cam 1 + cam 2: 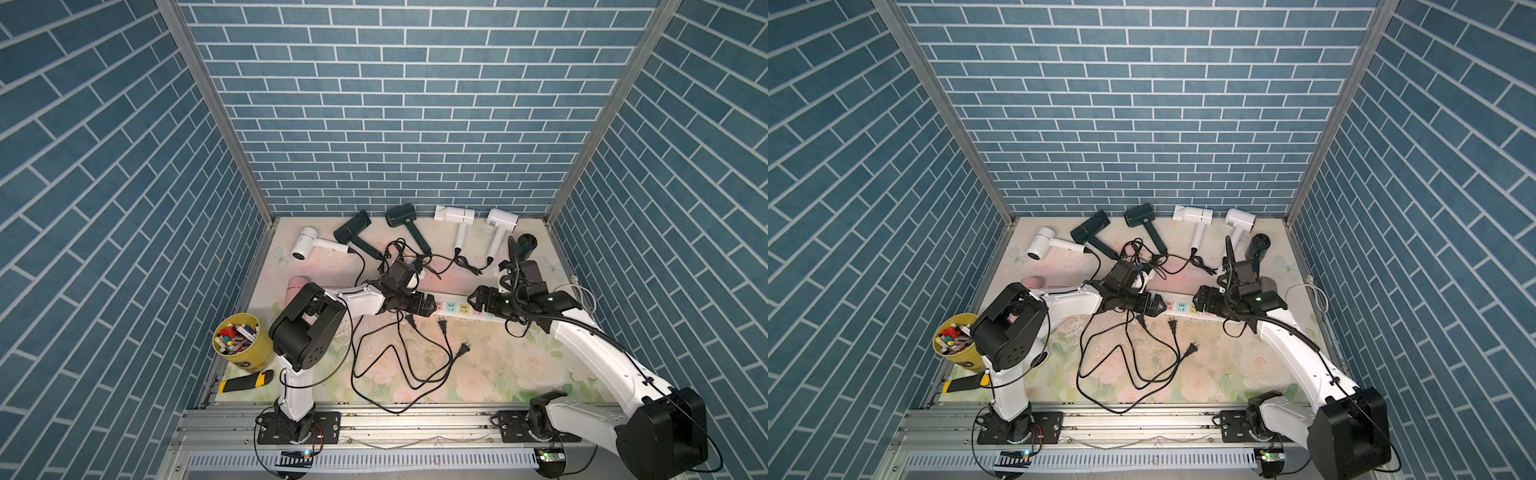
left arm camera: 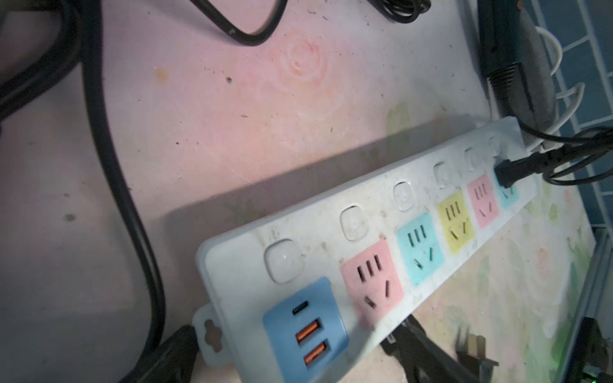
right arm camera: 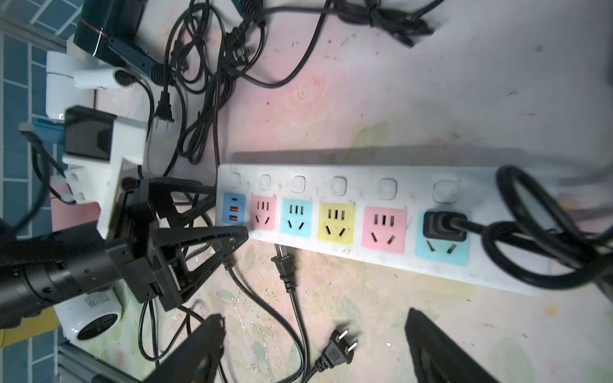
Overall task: Charge the blow dryers
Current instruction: Adjust the socket at the center of the board, then pick up the plug from the center of the board.
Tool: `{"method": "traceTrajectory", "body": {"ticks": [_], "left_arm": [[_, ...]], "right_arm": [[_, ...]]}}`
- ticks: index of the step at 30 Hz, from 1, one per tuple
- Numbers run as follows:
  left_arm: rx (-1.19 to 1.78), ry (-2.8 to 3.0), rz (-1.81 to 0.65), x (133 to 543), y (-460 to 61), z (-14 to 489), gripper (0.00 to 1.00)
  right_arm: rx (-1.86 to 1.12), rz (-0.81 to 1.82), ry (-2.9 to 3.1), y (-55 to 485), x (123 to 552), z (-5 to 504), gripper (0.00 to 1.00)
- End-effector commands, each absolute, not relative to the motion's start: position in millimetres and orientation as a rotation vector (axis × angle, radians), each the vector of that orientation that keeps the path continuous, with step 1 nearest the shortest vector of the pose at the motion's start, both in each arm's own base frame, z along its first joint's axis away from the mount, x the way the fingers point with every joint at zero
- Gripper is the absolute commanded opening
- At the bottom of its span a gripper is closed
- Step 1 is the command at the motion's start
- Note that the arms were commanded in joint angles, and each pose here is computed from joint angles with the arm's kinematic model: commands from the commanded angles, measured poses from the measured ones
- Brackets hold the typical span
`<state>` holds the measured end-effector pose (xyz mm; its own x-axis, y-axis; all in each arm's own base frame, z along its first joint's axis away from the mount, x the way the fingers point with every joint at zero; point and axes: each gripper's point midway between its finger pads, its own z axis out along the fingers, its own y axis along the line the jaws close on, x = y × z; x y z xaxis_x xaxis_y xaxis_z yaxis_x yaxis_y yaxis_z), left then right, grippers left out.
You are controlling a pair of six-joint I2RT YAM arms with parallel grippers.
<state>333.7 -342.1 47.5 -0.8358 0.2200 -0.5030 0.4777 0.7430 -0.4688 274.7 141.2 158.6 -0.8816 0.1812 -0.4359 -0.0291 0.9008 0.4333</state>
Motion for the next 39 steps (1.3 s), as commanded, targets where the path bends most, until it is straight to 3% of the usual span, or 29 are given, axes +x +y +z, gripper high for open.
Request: {"method": "traceTrajectory", "body": {"ticks": [1,7,16,21,29,39], "left_arm": [[0.533,2.509,-0.972,327,-368,52,0.99],[0.507,2.467,-0.955,336,-371,72,1.0],[0.466,2.352,-0.598,340,-307,145,0.99],[0.381,2.239,-0.425,335,-255,164,0.99],[0.192,2.228,-0.488,346,-203,150,1.0],[0.184,2.262,-0.48,350,-201,133,1.0]], "right_arm": [[0.216,0.423,2.654,113,270,162,0.9],[0.34,0.368,2.564,95,305,173,0.94],[0.244,0.33,2.578,110,363,167,0.94],[0.151,0.487,2.61,143,394,165,0.85],[0.003,0.567,2.678,185,459,131,0.64],[-0.106,0.586,2.747,226,522,67,0.61]]}}
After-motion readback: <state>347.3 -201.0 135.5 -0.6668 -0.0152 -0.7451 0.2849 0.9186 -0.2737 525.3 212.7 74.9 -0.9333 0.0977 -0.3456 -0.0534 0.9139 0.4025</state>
